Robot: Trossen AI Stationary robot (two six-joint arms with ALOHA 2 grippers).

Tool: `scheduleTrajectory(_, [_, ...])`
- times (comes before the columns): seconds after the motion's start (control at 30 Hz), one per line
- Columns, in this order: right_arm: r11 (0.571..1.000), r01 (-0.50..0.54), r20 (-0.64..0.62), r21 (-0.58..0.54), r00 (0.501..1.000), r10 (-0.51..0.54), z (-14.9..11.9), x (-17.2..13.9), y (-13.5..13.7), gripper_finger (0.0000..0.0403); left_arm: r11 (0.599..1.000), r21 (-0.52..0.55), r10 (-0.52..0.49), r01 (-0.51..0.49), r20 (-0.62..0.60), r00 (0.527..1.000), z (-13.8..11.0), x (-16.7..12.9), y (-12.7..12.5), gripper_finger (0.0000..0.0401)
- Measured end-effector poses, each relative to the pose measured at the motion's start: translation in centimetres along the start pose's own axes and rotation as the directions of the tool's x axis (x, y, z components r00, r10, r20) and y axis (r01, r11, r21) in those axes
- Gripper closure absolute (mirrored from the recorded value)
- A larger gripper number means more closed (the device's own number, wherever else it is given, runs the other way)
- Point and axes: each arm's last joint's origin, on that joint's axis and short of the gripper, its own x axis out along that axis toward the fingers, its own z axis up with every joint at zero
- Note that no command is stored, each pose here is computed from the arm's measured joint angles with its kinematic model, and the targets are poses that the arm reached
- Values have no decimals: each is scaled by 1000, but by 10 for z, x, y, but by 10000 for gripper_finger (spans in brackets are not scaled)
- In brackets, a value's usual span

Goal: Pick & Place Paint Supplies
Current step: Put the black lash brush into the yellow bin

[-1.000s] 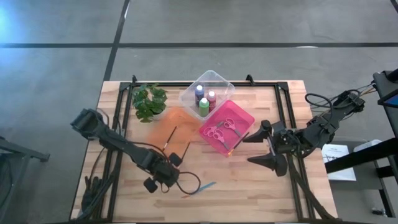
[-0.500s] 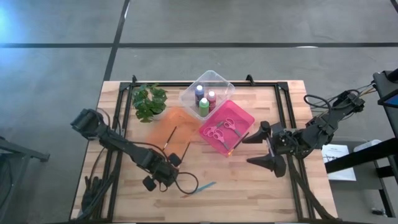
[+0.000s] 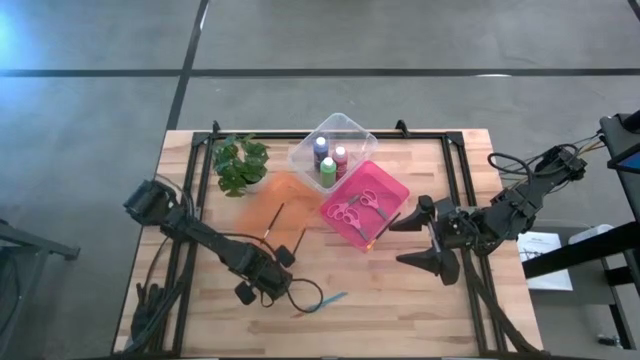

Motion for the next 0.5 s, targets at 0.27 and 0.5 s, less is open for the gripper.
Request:
scheduleTrajectory(0.27, [1000,0,0,3,1000,0,0,0,0,33,1000,-3,-7,7,-5,1000,0,2,0,326])
scheduleTrajectory(0.5, [1000,-1,1,4,1000,1,0,0,0,33,1000,-3,-10,10,-4,1000,0,2,0,338])
